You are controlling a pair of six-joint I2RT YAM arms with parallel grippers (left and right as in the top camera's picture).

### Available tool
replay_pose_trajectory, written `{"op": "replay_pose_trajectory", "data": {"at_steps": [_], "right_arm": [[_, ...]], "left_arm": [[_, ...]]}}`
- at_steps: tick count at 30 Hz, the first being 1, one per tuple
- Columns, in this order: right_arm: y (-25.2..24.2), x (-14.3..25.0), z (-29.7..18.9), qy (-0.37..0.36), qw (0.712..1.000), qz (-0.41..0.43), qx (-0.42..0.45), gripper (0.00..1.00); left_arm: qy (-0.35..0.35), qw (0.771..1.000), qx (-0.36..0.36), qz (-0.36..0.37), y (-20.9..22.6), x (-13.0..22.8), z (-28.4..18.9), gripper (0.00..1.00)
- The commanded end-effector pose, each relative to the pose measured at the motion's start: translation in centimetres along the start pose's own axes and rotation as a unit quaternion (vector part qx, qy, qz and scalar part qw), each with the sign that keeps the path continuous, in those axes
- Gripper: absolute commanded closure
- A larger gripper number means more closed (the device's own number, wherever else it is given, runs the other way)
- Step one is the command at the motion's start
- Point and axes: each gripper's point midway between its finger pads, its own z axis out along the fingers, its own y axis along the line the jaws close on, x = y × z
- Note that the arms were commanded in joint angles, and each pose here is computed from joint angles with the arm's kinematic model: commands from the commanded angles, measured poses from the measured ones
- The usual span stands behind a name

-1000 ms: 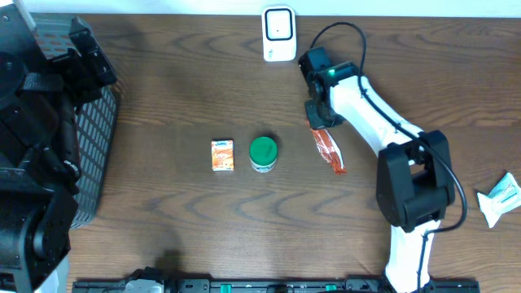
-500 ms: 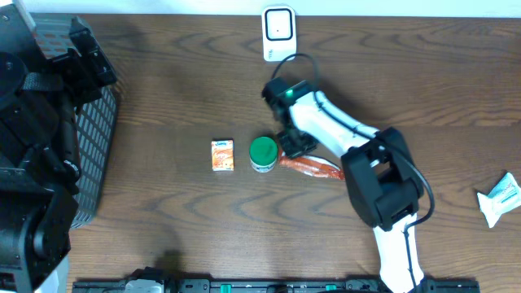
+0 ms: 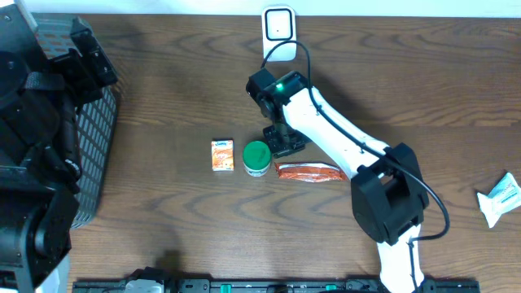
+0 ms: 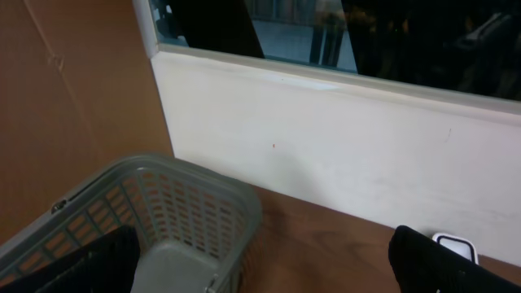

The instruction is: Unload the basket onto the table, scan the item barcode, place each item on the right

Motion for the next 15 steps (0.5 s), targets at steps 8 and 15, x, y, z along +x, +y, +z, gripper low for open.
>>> {"op": "replay_pose_trajectory", "data": {"at_steps": [8,15], "right_arm": [[1.5,2.9,2.6,0.058,0.995,0.07,-0.036,0.99],[2.6,6.6,6.2,0.12,0.988,0.079,-0.059,0.99]], "left_arm": [[-0.001,1.0,-0.008,-0.005,0.3,0.0,0.1,0.02],[-0.001,1.0,-0.008,-0.005,0.3,0.0,0.1,0.02]]}}
